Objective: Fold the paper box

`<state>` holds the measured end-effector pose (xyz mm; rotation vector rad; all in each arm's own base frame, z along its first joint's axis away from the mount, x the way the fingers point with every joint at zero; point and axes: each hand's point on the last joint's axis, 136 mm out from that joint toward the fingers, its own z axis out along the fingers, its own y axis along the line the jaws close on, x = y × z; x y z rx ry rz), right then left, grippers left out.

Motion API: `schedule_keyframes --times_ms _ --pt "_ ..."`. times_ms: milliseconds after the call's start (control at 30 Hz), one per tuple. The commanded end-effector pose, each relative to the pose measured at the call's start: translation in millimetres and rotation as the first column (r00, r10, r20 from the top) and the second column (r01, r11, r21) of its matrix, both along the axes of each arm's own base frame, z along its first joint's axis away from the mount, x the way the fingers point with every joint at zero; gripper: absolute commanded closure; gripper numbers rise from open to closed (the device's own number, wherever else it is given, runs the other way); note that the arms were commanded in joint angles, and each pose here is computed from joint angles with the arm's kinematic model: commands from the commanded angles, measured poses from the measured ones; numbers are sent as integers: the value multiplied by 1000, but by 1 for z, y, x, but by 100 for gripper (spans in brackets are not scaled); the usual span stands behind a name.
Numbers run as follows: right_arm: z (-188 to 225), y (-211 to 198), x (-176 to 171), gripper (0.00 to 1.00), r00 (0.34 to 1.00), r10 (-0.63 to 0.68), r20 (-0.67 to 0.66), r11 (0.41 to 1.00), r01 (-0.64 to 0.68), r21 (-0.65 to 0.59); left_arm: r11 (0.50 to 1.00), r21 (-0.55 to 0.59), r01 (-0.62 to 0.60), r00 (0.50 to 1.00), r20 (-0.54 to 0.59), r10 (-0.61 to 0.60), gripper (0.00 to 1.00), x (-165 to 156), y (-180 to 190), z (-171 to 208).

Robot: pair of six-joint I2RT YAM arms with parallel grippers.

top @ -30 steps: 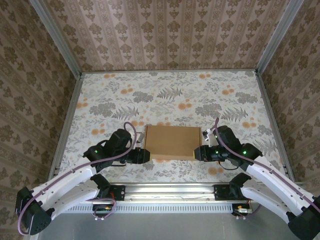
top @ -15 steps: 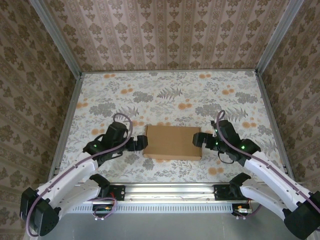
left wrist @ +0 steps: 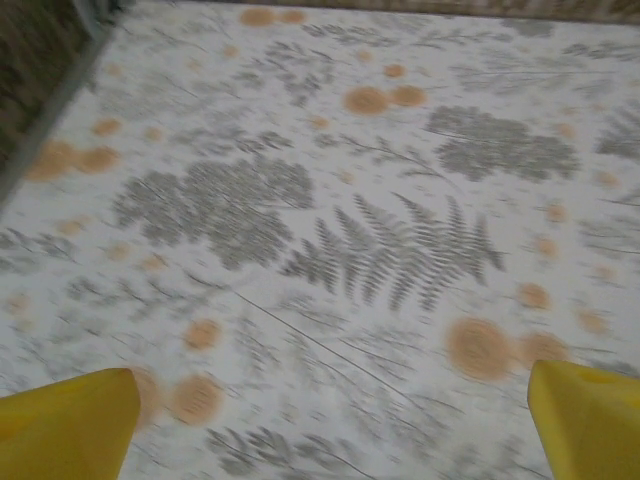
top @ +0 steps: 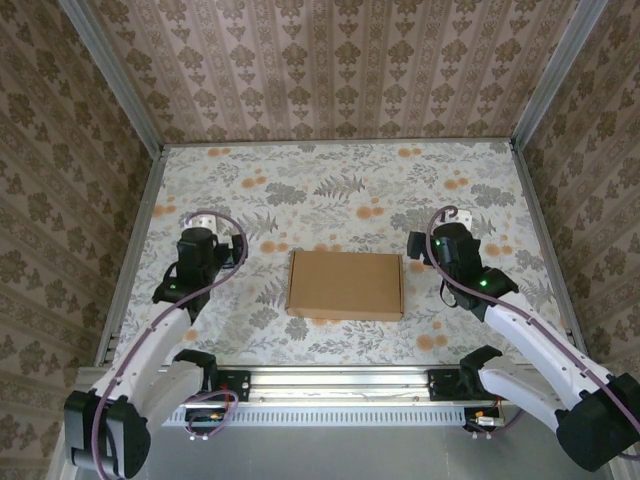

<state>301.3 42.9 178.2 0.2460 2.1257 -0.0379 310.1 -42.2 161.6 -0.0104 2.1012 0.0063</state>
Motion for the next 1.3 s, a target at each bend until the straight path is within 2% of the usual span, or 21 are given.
schedule_keyframes --times_ms 0,200,433,567,600,733,833,1000,1267 --pt "3 -34 14 0 995 -80 51 984 87 -153 979 202 -25 998 66 12 0 16 24 0" --pt "-22 -76 36 0 983 -174 56 955 182 -234 986 157 -49 992 124 30 0 39 42 -35" --pt "-56 -74 63 0 988 -114 106 953 139 -270 984 174 29 965 250 -73 0 72 27 -36" --pt "-48 -65 80 0 981 -38 190 957 91 -276 983 184 15 965 256 -63 0 81 31 -61" --pt "-49 -66 84 0 983 -42 181 962 89 -259 983 181 -3 962 268 -47 0 81 33 -57" --pt "-53 -57 88 0 979 17 202 978 25 -205 993 105 56 981 178 -74 0 91 34 -66" --pt "-67 -39 86 0 954 129 272 977 -76 -198 995 75 62 980 183 -75 0 90 39 -66" --pt "-79 -47 96 0 973 113 203 987 -85 -140 995 83 61 978 192 -76 0 91 39 -65" --pt "-80 -54 97 0 976 81 202 991 -58 -120 993 90 80 978 187 -95 0 91 35 -65"
